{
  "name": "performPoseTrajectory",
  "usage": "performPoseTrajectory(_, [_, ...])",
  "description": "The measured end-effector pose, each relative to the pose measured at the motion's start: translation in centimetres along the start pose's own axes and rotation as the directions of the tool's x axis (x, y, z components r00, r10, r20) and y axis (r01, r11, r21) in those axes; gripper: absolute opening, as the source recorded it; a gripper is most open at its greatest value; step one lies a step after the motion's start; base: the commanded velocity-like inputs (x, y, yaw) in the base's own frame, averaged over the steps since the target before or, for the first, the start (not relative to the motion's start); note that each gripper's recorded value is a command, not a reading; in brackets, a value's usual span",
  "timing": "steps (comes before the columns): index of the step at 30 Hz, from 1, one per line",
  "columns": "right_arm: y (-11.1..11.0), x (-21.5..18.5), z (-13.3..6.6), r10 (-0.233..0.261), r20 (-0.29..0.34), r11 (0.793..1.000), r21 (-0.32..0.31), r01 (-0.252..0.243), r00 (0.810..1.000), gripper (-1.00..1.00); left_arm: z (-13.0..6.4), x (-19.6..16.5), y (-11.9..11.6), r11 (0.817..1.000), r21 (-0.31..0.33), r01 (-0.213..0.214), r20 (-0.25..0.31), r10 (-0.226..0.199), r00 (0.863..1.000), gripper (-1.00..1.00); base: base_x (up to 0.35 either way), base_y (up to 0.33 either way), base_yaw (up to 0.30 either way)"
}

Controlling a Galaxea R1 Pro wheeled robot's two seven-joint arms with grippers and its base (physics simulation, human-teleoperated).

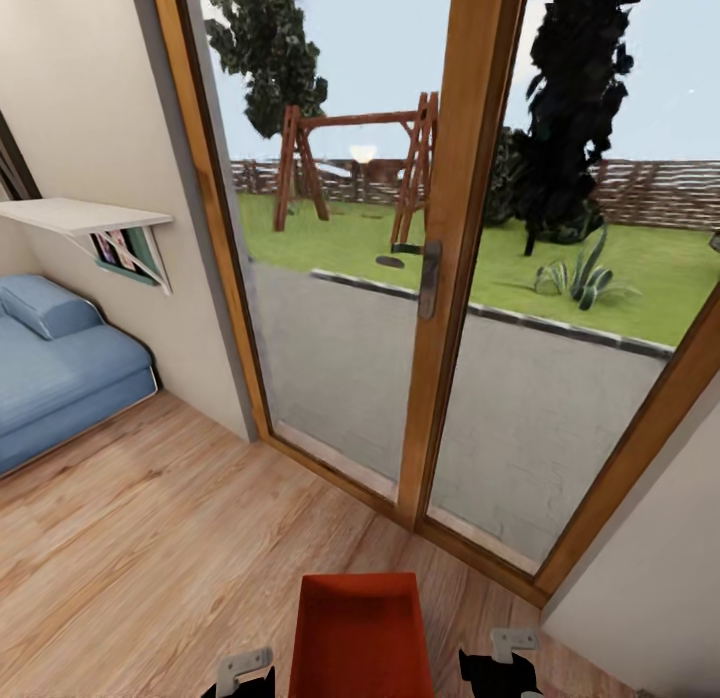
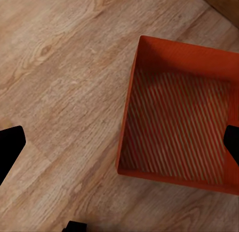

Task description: Move the two storage containers from the living room to the garage. In the garage, place one container on the floor and stack the other container on top of it (either order is fine).

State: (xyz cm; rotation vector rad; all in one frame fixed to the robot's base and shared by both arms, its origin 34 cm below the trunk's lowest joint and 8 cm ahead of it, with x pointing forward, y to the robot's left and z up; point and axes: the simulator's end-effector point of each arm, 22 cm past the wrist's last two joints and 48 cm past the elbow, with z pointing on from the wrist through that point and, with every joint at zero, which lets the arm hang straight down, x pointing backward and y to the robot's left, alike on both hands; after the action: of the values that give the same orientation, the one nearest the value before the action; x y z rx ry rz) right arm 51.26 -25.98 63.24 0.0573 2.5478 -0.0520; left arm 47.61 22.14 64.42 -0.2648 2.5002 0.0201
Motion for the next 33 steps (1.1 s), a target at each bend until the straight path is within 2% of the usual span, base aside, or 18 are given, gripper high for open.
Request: performPoseTrajectory(33, [0.1, 4.2, 4.4, -0.002, -0.052, 1.000, 0.002, 0.002, 0.999, 1.00, 4.1, 4.1, 0.4, 1.000, -0.009, -0.002, -0.049, 0.001, 0.999, 1.00, 0.000, 0.000, 0.000])
